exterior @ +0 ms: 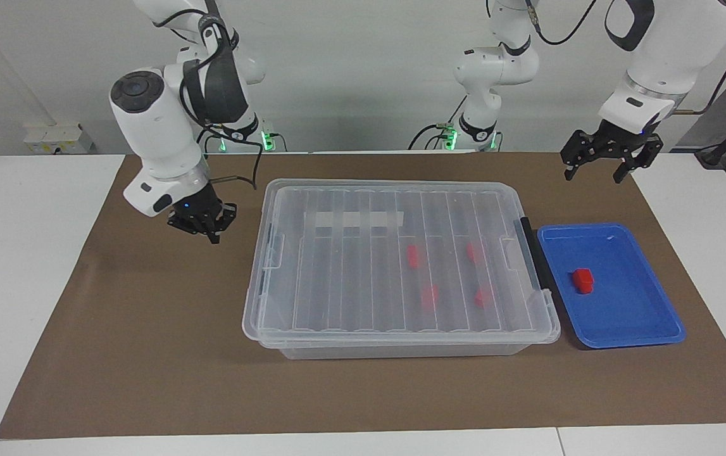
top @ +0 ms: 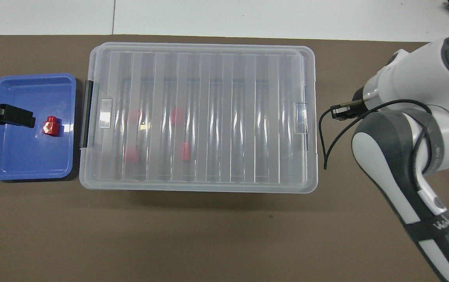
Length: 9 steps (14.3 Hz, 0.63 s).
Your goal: Place red block in blue tray from box
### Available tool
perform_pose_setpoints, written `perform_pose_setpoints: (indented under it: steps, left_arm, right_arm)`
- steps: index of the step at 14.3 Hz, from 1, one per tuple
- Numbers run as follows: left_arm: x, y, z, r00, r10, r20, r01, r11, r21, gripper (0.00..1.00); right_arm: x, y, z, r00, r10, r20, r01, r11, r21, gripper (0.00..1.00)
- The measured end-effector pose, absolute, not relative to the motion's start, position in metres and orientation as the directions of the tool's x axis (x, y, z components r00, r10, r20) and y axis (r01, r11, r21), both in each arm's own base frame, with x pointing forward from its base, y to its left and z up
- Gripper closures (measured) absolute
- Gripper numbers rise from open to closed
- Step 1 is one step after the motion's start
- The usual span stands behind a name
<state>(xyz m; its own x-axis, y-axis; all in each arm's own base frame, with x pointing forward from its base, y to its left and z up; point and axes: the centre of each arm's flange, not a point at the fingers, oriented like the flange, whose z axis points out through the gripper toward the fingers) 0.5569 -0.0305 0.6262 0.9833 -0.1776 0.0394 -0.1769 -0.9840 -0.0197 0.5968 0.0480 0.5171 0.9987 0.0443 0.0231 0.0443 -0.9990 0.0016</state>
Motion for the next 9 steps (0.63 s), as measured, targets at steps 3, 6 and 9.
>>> perform_pose_setpoints:
  steps: [3, 6, 9]
  left_arm:
    - [0.557, -0.031, 0.626, 0.983, -0.178, 0.039, -0.177, -0.984, -0.020, 0.00]
    - [0.557, -0.031, 0.626, 0.983, -0.178, 0.039, -0.177, -0.984, -0.020, 0.00]
    - [0.557, -0.031, 0.626, 0.983, -0.178, 0.039, -0.177, -0.984, -0.020, 0.00]
  right_arm:
    - [0.590, 0.026, 0.538, 0.999, -0.004, 0.050, -0.004, -1.000, 0.007, 0.67]
    - [0.586, 0.026, 0.555, 0.998, -0.015, 0.065, -0.016, -1.000, 0.009, 0.35]
    - [0.586, 0.025, 0.571, 0.997, -0.019, 0.072, -0.020, -1.000, 0.010, 0.04]
